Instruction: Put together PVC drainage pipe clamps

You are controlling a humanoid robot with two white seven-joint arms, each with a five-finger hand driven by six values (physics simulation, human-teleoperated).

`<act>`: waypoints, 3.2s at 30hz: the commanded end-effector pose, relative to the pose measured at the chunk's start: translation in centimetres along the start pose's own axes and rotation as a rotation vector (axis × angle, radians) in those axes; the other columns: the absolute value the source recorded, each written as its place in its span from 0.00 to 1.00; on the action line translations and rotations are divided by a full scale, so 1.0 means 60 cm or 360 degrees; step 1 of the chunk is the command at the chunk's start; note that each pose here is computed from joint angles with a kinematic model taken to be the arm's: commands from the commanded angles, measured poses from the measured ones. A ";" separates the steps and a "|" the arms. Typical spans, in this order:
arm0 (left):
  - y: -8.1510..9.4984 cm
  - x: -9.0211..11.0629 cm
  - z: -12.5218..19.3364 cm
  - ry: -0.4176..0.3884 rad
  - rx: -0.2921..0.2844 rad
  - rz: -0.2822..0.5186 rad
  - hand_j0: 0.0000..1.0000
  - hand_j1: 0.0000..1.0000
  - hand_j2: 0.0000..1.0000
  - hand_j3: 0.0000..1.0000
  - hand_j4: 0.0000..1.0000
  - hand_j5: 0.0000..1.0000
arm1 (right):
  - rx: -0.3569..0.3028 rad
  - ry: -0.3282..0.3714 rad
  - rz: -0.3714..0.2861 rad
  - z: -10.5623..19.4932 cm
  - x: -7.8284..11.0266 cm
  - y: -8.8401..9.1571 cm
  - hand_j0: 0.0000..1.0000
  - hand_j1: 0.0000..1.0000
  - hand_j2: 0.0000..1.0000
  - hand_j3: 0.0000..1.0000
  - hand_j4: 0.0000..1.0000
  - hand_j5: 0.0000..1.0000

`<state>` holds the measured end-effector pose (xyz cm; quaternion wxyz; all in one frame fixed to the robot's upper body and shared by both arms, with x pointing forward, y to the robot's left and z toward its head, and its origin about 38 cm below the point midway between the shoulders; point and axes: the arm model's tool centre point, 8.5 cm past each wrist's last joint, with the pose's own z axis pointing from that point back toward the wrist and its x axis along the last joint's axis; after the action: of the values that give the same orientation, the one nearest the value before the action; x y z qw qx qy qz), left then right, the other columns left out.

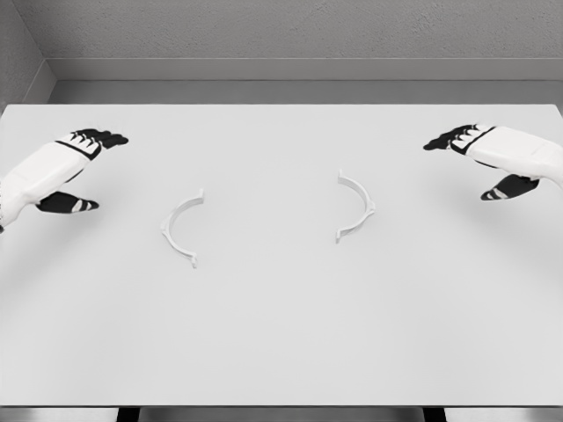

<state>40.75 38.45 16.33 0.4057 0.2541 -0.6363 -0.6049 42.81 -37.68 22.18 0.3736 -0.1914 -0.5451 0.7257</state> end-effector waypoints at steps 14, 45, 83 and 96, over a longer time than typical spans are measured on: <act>-0.077 0.057 -0.051 -0.0106 -0.0085 0.0078 1.00 1.00 1.00 1.00 1.00 1.00 | -0.0026 -0.0148 -0.0060 -0.061 0.045 0.024 1.00 1.00 1.00 1.00 1.00 1.00; -0.093 0.105 -0.086 -0.0200 -0.0056 0.0094 1.00 1.00 1.00 1.00 1.00 1.00 | -0.0079 -0.0194 -0.0327 -0.211 0.061 0.052 1.00 1.00 1.00 1.00 1.00 1.00; -0.103 0.177 -0.120 -0.0350 0.0003 0.0133 1.00 1.00 1.00 1.00 1.00 1.00 | -0.0022 -0.0157 -0.0380 -0.247 0.079 0.069 1.00 1.00 1.00 1.00 1.00 1.00; -0.103 0.188 -0.132 -0.0371 0.0010 0.0126 1.00 1.00 1.00 1.00 1.00 1.00 | -0.0048 -0.0114 -0.0386 -0.249 0.072 0.061 1.00 1.00 1.00 1.00 1.00 1.00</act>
<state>40.09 23.89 12.05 0.3509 0.1581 -0.6885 -0.6147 48.98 -25.10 14.32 0.4314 -0.1027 -0.5878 0.6766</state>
